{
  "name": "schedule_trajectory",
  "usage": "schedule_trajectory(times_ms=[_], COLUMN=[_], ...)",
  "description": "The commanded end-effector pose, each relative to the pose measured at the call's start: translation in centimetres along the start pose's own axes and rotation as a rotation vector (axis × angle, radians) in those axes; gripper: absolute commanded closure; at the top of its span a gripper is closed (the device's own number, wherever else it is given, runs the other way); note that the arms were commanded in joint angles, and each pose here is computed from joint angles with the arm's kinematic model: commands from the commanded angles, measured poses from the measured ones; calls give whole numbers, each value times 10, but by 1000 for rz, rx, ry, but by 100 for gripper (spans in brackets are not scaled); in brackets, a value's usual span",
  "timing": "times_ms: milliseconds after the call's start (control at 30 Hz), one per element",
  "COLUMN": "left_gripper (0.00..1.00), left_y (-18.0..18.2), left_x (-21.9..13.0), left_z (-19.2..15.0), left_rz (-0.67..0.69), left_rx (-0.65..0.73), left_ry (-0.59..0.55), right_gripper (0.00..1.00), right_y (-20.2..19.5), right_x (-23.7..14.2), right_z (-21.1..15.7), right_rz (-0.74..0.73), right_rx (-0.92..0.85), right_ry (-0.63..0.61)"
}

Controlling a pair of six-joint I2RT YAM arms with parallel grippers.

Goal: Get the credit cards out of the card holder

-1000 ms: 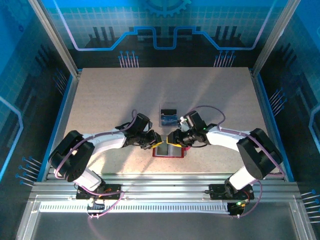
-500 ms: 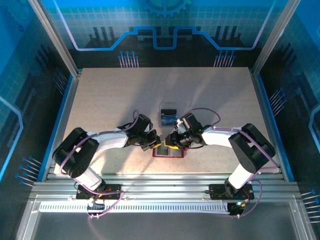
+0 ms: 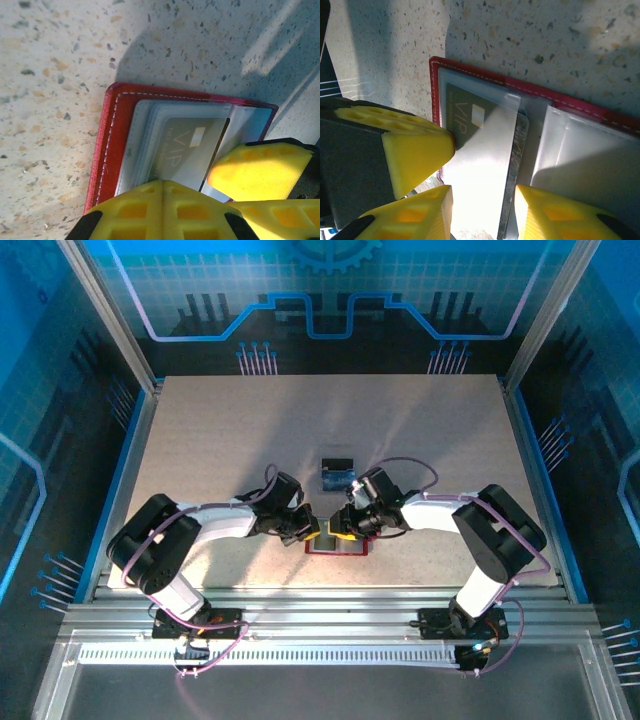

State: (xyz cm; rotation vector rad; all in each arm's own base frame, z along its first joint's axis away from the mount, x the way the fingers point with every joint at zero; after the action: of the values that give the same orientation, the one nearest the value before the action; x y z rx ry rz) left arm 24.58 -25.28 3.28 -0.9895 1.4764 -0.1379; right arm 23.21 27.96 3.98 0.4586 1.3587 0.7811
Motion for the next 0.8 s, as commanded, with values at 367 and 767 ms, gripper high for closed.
schedule_trajectory(times_ms=[367,767], left_gripper=[99,98], left_y=[20,19], left_x=[1,0], left_z=[0,0], left_rz=[42,40], left_rx=[-27,-28], left_ry=[-5,-12], right_gripper=[68,63], right_y=[12,1], right_x=[6,6], right_z=[4,-2], right_rz=[38,-34], right_rx=[-21,-22], right_ry=[14,43])
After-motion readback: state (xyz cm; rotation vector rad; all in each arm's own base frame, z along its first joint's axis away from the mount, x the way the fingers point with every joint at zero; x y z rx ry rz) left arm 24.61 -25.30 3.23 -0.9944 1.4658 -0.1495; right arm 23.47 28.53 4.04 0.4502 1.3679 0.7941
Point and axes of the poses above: each hand's point on the last joint's axis, 136 mm out from that joint toward the fingers, its own x axis out along the fingers, its own y axis along the line the jaws close on, z = x × y, the point moved 1 cm from there along -x, back along the fingers, and after that the axes turned 12 degrees about -x, right-handed, at the moved point
